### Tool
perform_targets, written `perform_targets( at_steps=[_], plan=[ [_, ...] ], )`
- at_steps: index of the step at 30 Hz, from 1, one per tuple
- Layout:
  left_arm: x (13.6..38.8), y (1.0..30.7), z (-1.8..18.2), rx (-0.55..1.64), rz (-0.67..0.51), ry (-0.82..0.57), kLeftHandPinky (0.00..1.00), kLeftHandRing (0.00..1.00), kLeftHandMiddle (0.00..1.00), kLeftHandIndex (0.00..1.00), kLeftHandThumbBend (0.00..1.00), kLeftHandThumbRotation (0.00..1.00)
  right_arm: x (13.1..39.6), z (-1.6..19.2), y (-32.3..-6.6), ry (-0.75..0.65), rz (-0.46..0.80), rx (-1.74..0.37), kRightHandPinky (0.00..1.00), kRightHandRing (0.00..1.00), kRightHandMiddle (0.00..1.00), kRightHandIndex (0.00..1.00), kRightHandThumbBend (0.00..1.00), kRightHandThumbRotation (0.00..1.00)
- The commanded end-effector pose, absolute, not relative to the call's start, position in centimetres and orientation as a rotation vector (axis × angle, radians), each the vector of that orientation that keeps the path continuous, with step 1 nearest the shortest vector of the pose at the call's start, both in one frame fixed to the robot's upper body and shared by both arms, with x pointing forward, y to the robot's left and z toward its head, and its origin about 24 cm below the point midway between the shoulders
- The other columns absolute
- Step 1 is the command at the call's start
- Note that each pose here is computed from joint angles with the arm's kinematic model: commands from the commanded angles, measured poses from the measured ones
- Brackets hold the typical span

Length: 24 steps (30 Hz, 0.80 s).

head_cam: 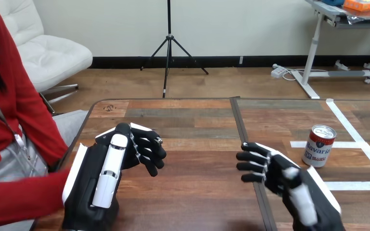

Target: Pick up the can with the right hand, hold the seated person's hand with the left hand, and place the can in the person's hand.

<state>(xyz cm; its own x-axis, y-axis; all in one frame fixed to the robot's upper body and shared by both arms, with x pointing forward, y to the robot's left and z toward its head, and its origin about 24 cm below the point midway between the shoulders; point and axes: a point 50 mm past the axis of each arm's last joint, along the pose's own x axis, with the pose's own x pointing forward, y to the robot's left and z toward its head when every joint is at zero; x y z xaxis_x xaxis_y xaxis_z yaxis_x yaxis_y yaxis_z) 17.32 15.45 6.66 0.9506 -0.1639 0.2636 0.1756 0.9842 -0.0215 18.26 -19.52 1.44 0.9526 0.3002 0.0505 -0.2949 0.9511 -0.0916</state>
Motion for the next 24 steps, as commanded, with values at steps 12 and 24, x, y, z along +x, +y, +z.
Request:
perform_targets(
  at_steps=[12, 24],
  plan=[
    [18.7, 15.0, 7.9, -0.066, -0.188, -0.343, 0.28, 0.37, 0.42, 0.44, 0.15, 1.0, 26.8, 5.2, -21.9, -0.202, 0.162, -0.514, 0.8, 0.87, 0.88, 0.87, 0.91, 1.0],
    [18.8, 15.2, 7.9, -0.066, -0.18, -0.339, 0.27, 0.36, 0.42, 0.43, 0.17, 1.0, 30.4, 7.2, -24.0, -0.181, 0.076, -0.679, 0.87, 0.92, 0.93, 0.92, 0.95, 1.0]
  ],
)
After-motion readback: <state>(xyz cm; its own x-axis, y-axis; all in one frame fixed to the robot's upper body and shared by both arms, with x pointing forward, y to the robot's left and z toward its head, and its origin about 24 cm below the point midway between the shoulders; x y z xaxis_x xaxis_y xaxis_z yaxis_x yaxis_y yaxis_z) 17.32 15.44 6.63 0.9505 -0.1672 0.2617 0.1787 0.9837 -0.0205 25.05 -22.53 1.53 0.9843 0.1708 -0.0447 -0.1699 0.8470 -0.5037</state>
